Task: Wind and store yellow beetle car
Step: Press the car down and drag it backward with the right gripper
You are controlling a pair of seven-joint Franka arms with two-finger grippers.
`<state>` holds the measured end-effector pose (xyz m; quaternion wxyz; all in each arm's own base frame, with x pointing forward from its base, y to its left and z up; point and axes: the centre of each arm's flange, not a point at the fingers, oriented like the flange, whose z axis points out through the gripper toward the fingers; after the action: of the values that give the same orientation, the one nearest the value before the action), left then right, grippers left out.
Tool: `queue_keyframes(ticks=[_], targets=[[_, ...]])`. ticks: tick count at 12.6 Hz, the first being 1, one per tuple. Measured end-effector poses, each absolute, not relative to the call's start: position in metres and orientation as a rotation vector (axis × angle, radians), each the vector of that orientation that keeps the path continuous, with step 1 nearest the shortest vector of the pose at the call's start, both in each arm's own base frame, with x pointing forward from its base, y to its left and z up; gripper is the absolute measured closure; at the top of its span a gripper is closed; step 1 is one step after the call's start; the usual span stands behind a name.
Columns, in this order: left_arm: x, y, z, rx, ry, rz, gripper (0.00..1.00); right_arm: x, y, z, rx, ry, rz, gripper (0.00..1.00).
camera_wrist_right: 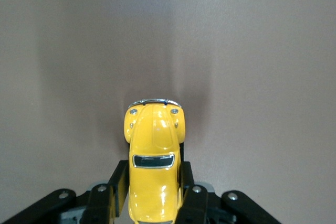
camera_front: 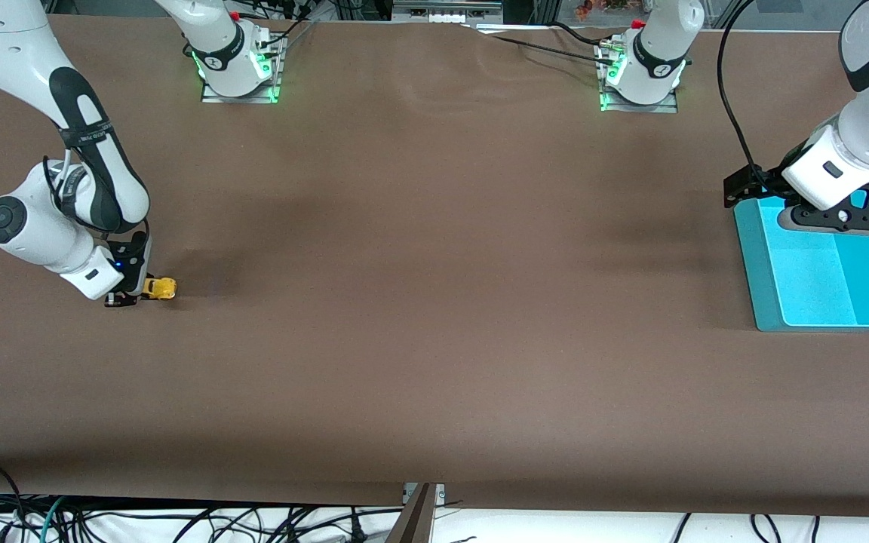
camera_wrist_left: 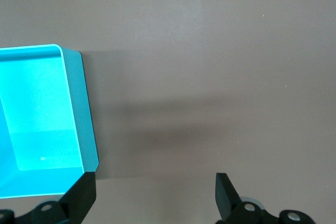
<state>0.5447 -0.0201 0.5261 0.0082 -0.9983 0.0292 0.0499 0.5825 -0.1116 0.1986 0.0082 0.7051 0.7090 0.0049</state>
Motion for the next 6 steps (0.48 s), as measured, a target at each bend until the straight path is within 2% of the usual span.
queue_keyframes(ticks=[2, 3, 6], targets=[[0.5441, -0.0207, 0.5274, -3.12, 0.095, 0.152, 0.0, 0.5823, -0.1123, 0.1985, 2.202, 2.218, 0.015, 0.56], [0.544, -0.0209, 0.5276, -3.12, 0.096, 0.152, 0.0, 0.5819, -0.1124, 0.1973, 2.204, 2.219, 0.013, 0.51], [0.5432, -0.021, 0.5283, -3.12, 0.097, 0.15, 0.0, 0.5863, -0.1079, 0.2001, 2.196, 2.225, 0.026, 0.18]])
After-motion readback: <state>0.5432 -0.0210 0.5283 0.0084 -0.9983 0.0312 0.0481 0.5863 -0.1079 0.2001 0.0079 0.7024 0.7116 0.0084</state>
